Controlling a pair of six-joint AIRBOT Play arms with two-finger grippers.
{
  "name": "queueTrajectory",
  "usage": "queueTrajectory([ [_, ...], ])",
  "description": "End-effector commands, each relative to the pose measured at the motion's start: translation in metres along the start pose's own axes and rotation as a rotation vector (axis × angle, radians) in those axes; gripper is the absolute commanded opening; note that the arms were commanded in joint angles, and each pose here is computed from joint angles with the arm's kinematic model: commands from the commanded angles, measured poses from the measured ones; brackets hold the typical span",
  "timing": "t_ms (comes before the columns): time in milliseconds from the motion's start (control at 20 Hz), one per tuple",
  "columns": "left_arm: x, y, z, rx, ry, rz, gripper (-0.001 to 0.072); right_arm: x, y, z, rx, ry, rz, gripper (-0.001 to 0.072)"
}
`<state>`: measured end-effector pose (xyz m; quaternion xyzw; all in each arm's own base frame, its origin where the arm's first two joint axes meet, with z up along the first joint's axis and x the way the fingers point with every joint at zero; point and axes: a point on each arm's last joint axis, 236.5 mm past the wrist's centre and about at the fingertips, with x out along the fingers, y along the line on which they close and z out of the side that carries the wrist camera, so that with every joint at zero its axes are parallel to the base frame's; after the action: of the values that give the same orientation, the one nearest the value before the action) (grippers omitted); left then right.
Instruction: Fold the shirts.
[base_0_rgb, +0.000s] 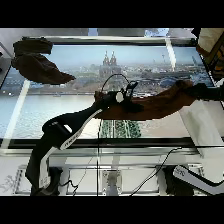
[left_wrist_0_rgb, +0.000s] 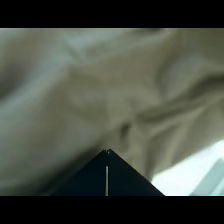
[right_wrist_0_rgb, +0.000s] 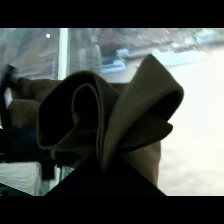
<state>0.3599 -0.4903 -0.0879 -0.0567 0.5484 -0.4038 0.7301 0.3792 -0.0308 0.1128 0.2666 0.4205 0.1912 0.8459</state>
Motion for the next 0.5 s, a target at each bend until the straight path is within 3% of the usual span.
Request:
queueTrajectory([
  [0,0.017,-0.007,-0.037,0.013,0.125,-0.010,0.0018,0.014,0.061,0.011,-0.112,-0.047,0.094,0.0025],
  [250,-0.019,-0.015,0.012,0.109,0.060,-0.005,0.0019,0.033,0.141,0.000,-0.254,-0.044,0.199,0.0024],
  [350,-0.065,0.017,0.044,0.224,0.046,0.160,0.0019,0.041,0.163,-0.005,-0.292,-0.047,0.223,0.0024],
  [450,-0.138,0.079,0.069,0.296,0.053,0.450,0.0019,0.052,0.181,-0.007,-0.323,-0.056,0.241,0.0024],
])
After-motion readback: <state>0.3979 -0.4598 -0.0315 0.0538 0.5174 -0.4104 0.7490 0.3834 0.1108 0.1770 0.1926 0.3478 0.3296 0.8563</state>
